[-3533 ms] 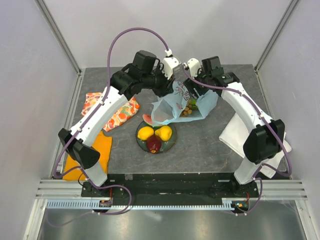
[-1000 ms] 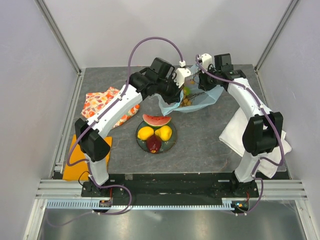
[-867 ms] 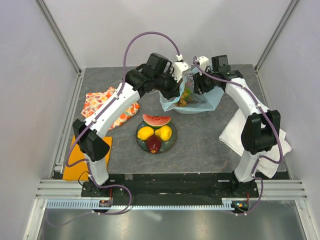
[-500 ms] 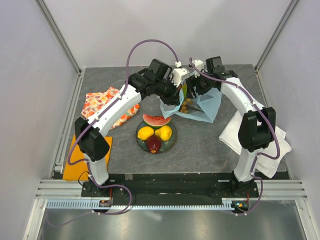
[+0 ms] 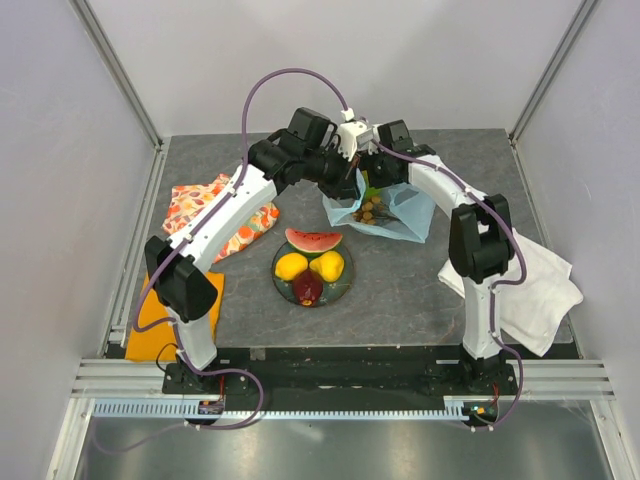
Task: Take the fake fruits out of the plastic bag
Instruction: Take out the fake fruit from the plastic bag.
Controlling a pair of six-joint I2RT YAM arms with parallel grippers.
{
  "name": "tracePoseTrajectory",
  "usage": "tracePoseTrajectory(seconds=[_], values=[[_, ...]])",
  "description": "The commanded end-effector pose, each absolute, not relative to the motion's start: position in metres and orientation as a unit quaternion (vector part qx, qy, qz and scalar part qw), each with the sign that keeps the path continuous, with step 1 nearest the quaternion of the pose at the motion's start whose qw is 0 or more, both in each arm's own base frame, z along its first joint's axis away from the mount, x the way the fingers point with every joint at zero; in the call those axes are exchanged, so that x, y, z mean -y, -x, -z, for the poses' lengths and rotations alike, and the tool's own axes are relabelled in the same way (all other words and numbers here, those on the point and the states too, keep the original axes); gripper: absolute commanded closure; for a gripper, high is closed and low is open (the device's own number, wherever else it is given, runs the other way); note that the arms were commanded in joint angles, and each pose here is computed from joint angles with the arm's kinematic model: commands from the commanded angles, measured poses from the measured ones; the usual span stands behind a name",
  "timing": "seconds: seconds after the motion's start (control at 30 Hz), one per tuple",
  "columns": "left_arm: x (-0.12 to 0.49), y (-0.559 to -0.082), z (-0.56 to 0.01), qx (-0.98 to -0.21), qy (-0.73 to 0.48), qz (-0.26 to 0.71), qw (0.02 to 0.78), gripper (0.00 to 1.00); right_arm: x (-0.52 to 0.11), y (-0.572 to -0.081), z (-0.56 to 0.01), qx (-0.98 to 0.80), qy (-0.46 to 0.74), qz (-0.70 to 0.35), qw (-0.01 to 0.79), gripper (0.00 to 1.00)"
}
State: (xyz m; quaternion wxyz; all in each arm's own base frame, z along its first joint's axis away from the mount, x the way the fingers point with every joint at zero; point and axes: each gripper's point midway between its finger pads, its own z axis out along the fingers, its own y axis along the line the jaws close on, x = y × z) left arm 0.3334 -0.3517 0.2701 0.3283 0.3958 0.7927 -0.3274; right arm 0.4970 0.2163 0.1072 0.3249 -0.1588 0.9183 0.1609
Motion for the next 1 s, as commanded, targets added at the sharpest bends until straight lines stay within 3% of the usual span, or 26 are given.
tracePoseTrajectory(seconds=[0.0,0.57,0.63,0.8,0.87,0.97], values=[[0.352,-0.326,-0.302,-0.772,-0.392,0.354,0.354,0.99,-0.207,-0.528,-0.115,-0.920,0.081,-0.131,0.359,0.02],[0.350,-0.321,-0.289,-0.778,-0.394,0.353,0.338,0.98,-0.197,-0.549,-0.051,-0.937,0.045,-0.080,0.336,0.04],[0.350,-0.323,-0.289,-0.778,-0.394,0.352,0.340,0.98,-0.197,-0.553,-0.053,-0.934,0.055,-0.081,0.343,0.16],[0.350,-0.327,-0.291,-0.777,-0.394,0.346,0.347,0.98,-0.193,-0.550,-0.037,-0.939,0.073,-0.067,0.330,0.31],[0.349,-0.329,-0.290,-0.779,-0.394,0.341,0.349,0.98,-0.193,-0.547,-0.044,-0.937,0.083,-0.070,0.333,0.44],[0.349,-0.331,-0.289,-0.779,-0.393,0.341,0.349,0.98,-0.192,-0.542,-0.056,-0.934,0.091,-0.074,0.338,0.46]])
